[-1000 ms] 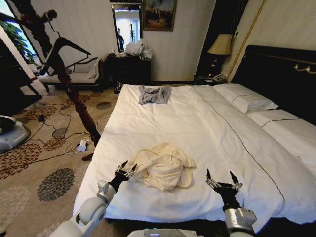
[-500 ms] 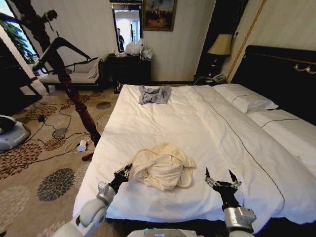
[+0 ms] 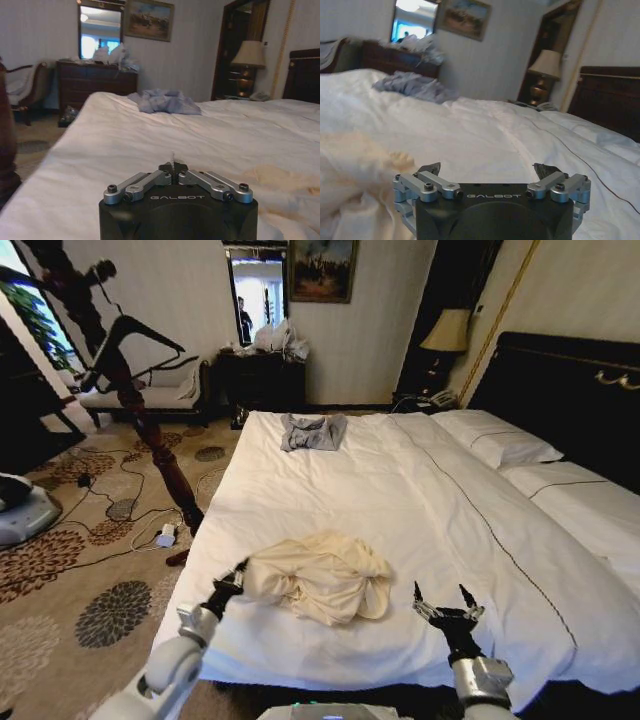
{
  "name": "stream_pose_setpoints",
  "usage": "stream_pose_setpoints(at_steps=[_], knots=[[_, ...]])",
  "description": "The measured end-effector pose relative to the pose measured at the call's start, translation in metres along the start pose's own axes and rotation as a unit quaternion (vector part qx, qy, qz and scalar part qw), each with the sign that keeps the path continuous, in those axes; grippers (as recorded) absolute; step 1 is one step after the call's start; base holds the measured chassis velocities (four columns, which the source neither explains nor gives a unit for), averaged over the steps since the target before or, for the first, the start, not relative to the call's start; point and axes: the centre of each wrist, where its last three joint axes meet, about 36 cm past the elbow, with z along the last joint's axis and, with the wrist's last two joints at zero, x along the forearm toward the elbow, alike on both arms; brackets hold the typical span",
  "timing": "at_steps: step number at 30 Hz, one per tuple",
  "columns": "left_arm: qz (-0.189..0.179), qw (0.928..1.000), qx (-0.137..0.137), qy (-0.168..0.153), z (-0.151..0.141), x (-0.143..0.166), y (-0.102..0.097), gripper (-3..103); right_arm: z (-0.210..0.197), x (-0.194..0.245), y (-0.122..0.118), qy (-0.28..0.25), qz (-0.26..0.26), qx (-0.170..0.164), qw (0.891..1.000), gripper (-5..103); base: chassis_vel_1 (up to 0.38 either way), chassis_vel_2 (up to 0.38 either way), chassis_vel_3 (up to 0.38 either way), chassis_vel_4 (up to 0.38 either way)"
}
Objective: Pick up the clothes from the bed and hang them on the clothes hanger.
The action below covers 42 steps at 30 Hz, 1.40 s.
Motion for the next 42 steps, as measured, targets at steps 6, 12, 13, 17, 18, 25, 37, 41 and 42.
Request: stream_pose_setpoints(at_steps=[6, 12, 13, 17, 18, 25, 37, 41, 42], knots=[[-0.005, 1.0000, -0.005, 0.001, -0.005, 0.006, 0.003, 1, 0.007, -0.028, -0.004, 0.011, -0.046, 0.023, 0.999, 100, 0.000, 0.000, 0.000, 0.000], [-0.015, 0.9998, -0.003, 0.009, -0.003, 0.008, -0.006, 1, 0.008, -0.059, -0.004, 0.019, -0.088, 0.038, 0.995, 100, 0.000, 0.000, 0.000, 0.000], [-0.017, 0.9998, -0.002, 0.011, -0.003, 0.009, -0.008, 1, 0.009, -0.063, -0.003, 0.021, -0.095, 0.041, 0.994, 100, 0.000, 0.000, 0.000, 0.000], [-0.021, 0.9997, 0.000, 0.016, -0.001, 0.011, -0.011, 1, 0.012, -0.072, 0.011, 0.027, -0.121, 0.045, 0.991, 100, 0.000, 0.000, 0.000, 0.000], [-0.021, 0.9997, 0.000, 0.016, -0.001, 0.011, -0.011, 1, 0.012, -0.072, 0.011, 0.027, -0.121, 0.045, 0.991, 100, 0.000, 0.000, 0.000, 0.000], [-0.020, 0.9996, 0.000, 0.018, -0.002, 0.015, -0.012, 1, 0.016, -0.077, 0.041, 0.038, -0.136, 0.023, 0.990, 100, 0.000, 0.000, 0.000, 0.000], [-0.016, 0.9996, -0.003, 0.023, 0.000, 0.014, -0.012, 1, 0.019, -0.110, 0.059, 0.023, -0.143, 0.056, 0.988, 96, 0.000, 0.000, 0.000, 0.000], [-0.015, 0.9996, -0.003, 0.024, 0.001, 0.014, -0.012, 1, 0.020, -0.112, 0.063, 0.013, -0.150, 0.068, 0.986, 86, 0.000, 0.000, 0.000, 0.000], [-0.014, 0.9996, -0.004, 0.024, 0.001, 0.014, -0.012, 1, 0.020, -0.112, 0.065, 0.011, -0.151, 0.071, 0.986, 82, 0.000, 0.000, 0.000, 0.000]])
